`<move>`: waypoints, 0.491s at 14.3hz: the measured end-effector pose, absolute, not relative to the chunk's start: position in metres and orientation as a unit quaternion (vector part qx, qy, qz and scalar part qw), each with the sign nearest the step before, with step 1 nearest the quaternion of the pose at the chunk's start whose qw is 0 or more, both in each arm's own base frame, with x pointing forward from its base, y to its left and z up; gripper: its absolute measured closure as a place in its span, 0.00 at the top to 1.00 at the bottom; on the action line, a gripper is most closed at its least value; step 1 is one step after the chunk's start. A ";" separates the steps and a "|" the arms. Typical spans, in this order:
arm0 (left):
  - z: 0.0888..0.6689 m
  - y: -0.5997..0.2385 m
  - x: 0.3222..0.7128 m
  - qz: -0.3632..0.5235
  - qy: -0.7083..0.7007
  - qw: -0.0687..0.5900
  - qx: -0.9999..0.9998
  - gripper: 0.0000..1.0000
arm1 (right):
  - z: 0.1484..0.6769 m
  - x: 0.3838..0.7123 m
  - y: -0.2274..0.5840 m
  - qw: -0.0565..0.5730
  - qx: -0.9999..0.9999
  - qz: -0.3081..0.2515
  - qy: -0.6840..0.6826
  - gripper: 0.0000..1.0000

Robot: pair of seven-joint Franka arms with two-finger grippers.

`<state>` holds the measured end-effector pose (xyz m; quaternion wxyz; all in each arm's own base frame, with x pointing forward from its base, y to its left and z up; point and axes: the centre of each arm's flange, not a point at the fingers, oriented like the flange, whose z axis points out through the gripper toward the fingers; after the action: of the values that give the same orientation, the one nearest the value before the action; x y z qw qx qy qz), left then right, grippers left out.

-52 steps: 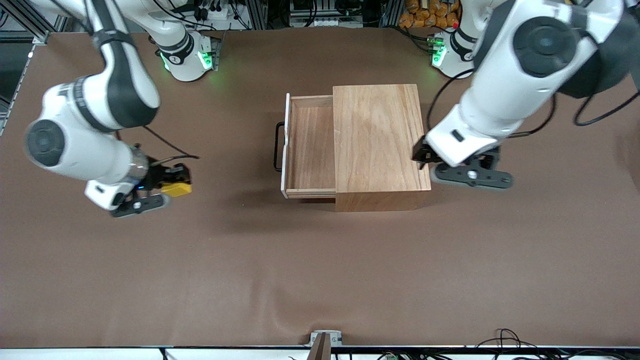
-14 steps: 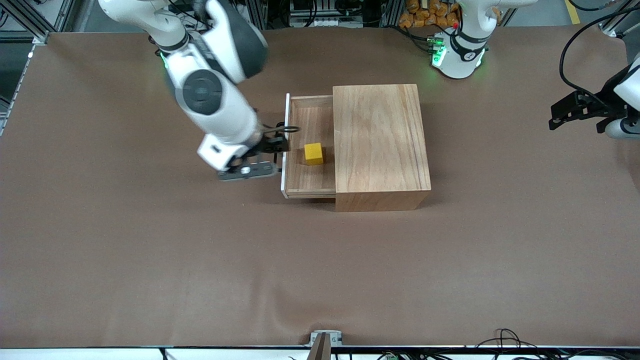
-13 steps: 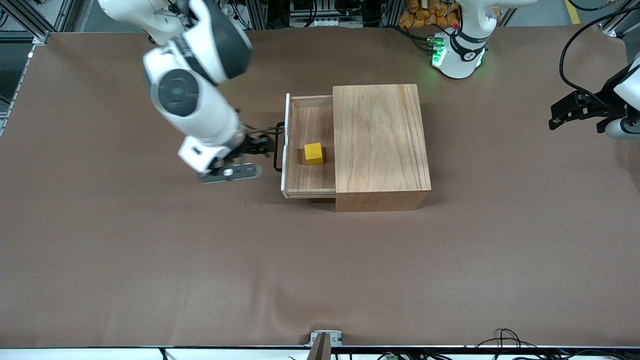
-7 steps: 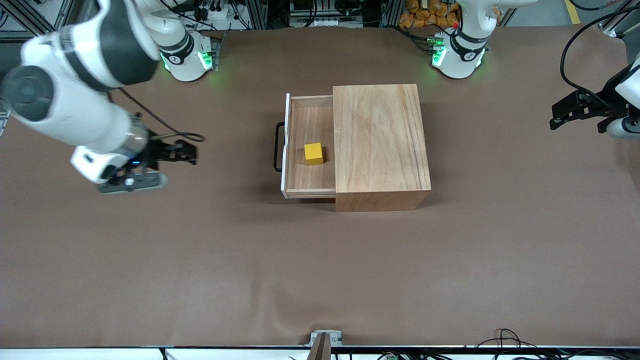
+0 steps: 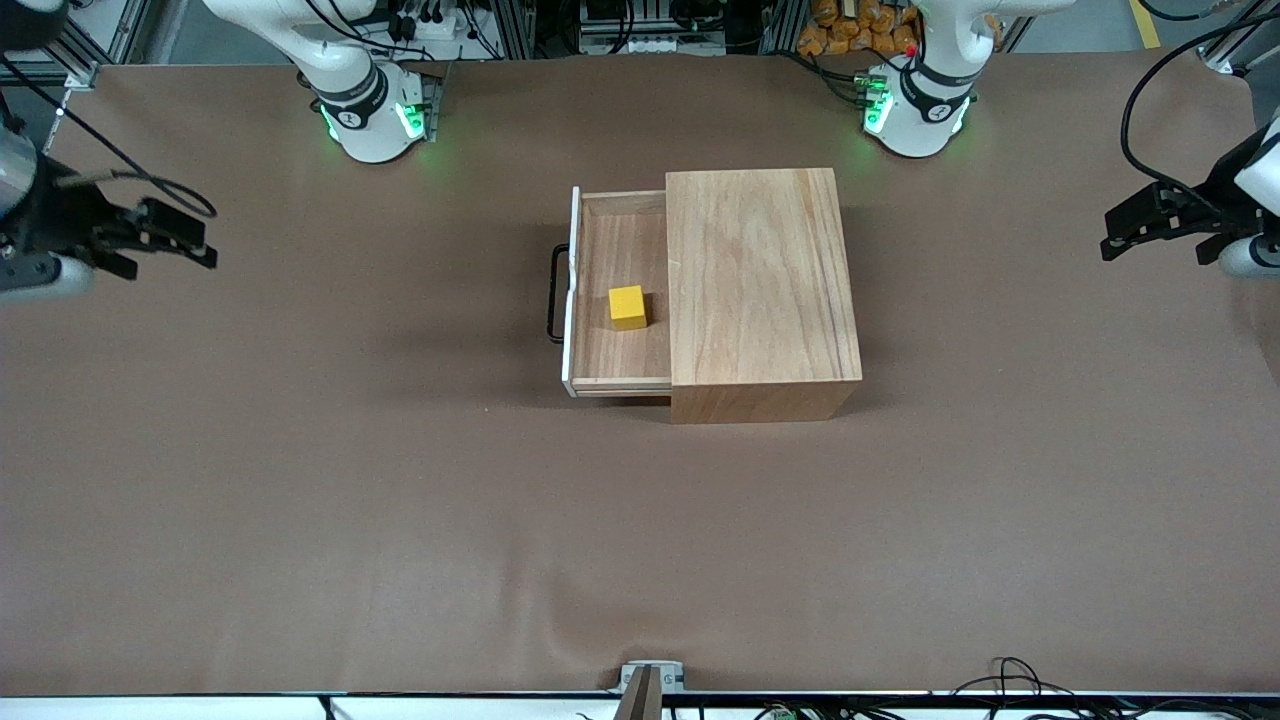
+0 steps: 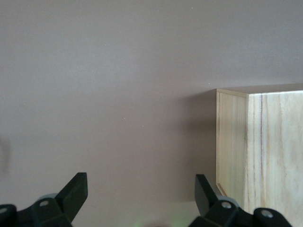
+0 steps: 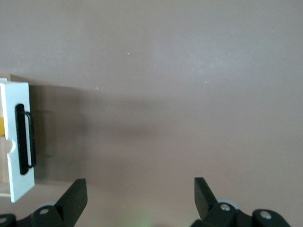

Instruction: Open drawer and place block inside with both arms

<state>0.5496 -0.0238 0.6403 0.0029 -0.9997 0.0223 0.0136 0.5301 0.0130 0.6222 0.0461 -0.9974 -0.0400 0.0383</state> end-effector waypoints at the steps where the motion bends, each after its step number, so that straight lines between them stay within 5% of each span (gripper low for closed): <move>1: 0.640 -0.021 0.550 0.014 0.017 0.003 -1.000 1.00 | 0.626 0.522 0.012 0.037 -0.998 0.043 -0.041 1.00; 7: 0.640 -0.010 0.550 0.014 0.007 0.003 -1.000 1.00 | 0.632 0.505 0.001 0.028 -0.997 0.066 -0.032 1.00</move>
<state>0.5500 -0.0098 0.6403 0.0029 -0.9999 0.0068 0.0136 0.5048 0.0014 0.6325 0.0281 -0.9969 -0.0324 0.0665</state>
